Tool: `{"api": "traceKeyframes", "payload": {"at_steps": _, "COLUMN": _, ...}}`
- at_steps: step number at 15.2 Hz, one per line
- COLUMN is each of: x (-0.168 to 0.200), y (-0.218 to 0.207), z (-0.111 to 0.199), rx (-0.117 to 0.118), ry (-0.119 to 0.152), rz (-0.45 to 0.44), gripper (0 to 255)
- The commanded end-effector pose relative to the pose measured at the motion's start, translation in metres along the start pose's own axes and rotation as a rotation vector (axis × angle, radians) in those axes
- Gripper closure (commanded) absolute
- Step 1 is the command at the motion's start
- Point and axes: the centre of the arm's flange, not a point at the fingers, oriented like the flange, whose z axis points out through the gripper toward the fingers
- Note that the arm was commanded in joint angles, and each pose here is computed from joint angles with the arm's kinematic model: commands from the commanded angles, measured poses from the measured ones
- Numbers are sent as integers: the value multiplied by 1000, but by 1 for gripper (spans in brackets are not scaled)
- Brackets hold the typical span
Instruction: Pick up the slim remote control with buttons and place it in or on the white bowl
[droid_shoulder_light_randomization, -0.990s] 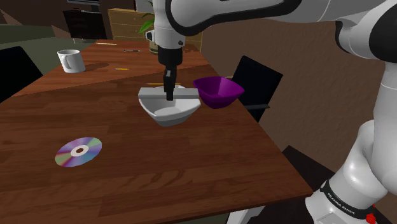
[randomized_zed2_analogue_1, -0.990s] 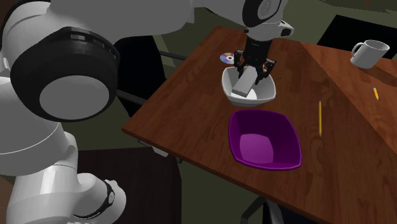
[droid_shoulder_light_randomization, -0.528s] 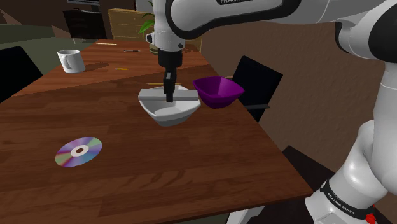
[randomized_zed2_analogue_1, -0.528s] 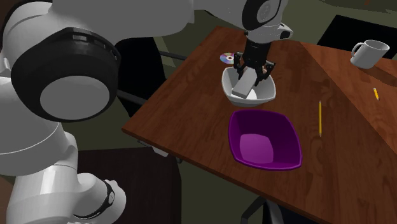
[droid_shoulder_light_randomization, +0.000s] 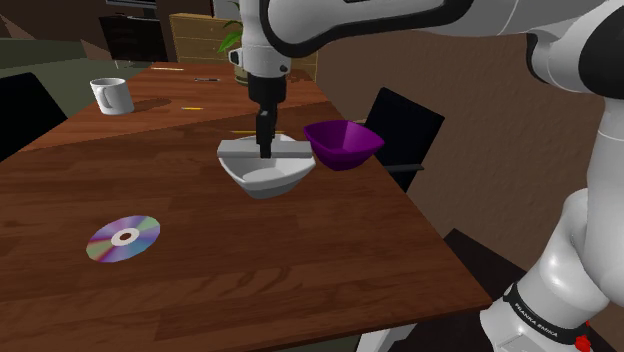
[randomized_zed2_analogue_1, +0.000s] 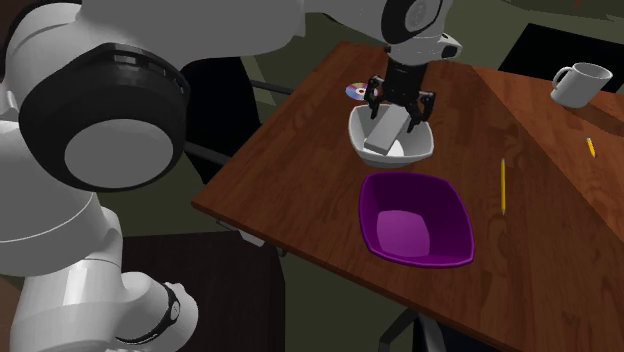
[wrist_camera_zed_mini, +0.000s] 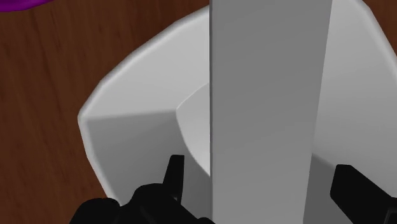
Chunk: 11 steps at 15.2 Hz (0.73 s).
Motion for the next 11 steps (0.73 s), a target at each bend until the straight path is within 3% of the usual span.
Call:
{"api": "traceKeyframes", "payload": {"at_steps": 1, "x": 0, "y": 0, "z": -21, "rx": 0, "ry": 0, "rz": 0, "gripper": 0}}
{"api": "traceKeyframes", "payload": {"at_steps": 3, "x": 0, "y": 0, "z": -44, "rx": 0, "ry": 0, "rz": 0, "gripper": 0}}
{"api": "traceKeyframes", "payload": {"at_steps": 11, "x": 0, "y": 0, "z": -44, "rx": 0, "ry": 0, "rz": 0, "gripper": 0}}
